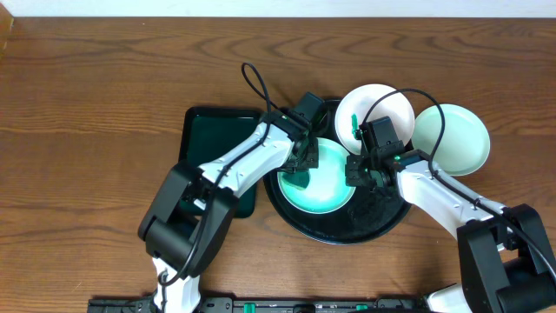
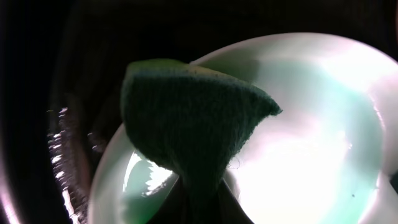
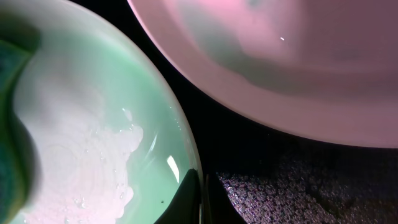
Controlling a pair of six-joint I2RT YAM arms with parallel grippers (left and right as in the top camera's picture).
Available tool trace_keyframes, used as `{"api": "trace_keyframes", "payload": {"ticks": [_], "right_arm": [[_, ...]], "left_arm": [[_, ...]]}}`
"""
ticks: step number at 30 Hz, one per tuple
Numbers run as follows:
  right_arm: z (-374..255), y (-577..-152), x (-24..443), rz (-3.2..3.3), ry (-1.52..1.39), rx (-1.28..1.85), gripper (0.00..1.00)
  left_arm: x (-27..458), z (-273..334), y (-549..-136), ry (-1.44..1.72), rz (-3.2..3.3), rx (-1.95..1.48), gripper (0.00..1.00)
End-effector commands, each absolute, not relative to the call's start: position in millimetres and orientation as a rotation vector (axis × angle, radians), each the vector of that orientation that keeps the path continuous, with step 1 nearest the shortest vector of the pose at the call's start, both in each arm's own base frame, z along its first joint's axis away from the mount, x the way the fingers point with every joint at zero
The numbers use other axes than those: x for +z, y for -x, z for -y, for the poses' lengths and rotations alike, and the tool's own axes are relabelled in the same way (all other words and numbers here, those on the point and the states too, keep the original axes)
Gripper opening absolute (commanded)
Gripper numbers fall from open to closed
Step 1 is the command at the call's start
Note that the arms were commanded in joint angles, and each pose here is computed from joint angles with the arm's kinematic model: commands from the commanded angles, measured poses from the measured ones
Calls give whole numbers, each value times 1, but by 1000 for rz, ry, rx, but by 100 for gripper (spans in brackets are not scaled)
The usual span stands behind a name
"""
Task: Clean dirty plates on tray and stack at the side
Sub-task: 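Continue wiping the plate in circles with the sponge, left gripper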
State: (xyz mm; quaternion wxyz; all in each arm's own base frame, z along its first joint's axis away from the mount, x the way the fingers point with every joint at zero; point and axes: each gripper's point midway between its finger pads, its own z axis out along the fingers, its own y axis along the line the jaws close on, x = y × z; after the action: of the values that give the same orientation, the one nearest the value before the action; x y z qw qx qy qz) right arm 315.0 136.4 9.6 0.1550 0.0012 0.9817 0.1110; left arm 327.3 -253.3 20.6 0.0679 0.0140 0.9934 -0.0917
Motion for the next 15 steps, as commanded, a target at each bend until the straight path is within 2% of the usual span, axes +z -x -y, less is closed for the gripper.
{"api": "trace_keyframes", "payload": {"ticks": [1, 7, 15], "right_arm": [[-148, -311, 8, -2821, 51, 376, 1], [-148, -311, 8, -2821, 51, 376, 1], [-148, -311, 8, -2820, 51, 376, 1]], "left_arm": [[3, 259, -311, -76, -3064, -297, 7], [-1, 278, -295, -159, -3078, -313, 7], [16, 308, -276, -224, -3106, -542, 7]]}}
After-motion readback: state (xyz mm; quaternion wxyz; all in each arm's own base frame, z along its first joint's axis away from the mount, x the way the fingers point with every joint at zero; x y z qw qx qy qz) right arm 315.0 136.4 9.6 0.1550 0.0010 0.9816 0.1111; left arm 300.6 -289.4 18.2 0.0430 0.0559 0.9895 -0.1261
